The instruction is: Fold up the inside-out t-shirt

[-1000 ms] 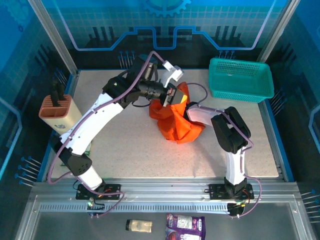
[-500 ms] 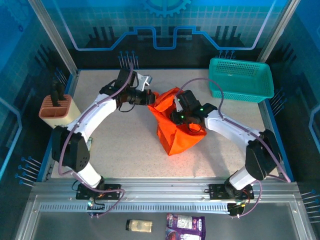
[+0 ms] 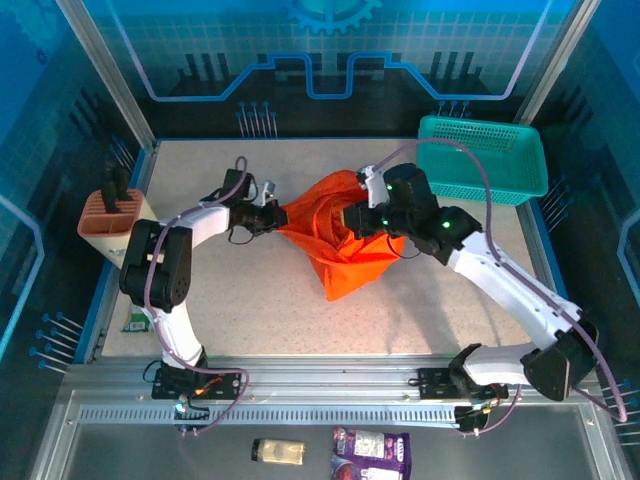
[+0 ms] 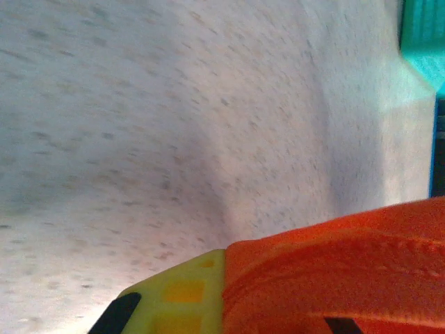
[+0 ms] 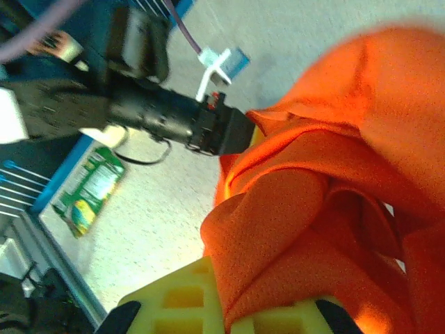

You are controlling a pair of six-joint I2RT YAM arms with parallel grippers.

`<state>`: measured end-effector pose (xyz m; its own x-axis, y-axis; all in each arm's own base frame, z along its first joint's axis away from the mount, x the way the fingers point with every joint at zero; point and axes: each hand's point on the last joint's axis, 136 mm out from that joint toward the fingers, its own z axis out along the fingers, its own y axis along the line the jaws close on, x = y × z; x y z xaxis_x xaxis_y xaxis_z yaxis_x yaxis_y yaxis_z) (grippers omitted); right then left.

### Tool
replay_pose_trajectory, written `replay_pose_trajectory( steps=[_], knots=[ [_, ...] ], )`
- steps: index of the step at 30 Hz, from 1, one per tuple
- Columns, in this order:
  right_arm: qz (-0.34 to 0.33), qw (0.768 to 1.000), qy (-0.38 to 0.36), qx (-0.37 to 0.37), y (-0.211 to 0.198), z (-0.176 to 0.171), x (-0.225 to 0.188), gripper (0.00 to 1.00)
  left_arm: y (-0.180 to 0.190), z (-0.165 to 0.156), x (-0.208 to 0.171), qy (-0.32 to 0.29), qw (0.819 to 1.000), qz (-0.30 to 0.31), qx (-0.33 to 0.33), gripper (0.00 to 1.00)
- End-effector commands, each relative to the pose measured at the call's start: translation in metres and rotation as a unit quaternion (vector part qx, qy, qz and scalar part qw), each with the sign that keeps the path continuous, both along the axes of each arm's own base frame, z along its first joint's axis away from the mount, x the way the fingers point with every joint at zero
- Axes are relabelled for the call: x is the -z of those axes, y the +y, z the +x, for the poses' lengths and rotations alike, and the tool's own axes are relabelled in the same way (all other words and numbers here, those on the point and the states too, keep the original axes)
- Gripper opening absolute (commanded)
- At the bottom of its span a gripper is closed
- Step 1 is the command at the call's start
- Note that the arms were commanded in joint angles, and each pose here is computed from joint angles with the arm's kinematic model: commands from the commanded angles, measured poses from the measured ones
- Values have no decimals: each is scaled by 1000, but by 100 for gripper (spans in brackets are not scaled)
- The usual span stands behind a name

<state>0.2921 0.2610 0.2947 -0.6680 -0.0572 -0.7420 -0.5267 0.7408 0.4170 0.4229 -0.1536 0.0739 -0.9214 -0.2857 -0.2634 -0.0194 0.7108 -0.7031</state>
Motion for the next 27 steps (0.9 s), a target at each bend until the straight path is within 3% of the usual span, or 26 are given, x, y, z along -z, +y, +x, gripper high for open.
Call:
replay_pose_trajectory(
  steps=[1, 7, 11, 17, 27],
  knots=[
    [60, 997, -56, 1, -10, -9, -56, 0, 28, 17, -4, -8, 996, -62, -59, 0],
    [79, 988, -100, 92, -62, -8, -76, 0, 79, 16, -7, -14, 987, -88, -136, 0],
    [47, 974, -86, 206, -116, -1, -49, 0, 104, 9, -13, -25, 981, -86, -170, 0],
    [-23, 932, 37, 361, -196, -9, 45, 0, 127, 1, -21, -36, 975, -77, -206, 0],
    [-81, 861, 208, 456, -260, -56, 201, 0, 144, 4, -36, -54, 970, -61, -229, 0]
  ],
)
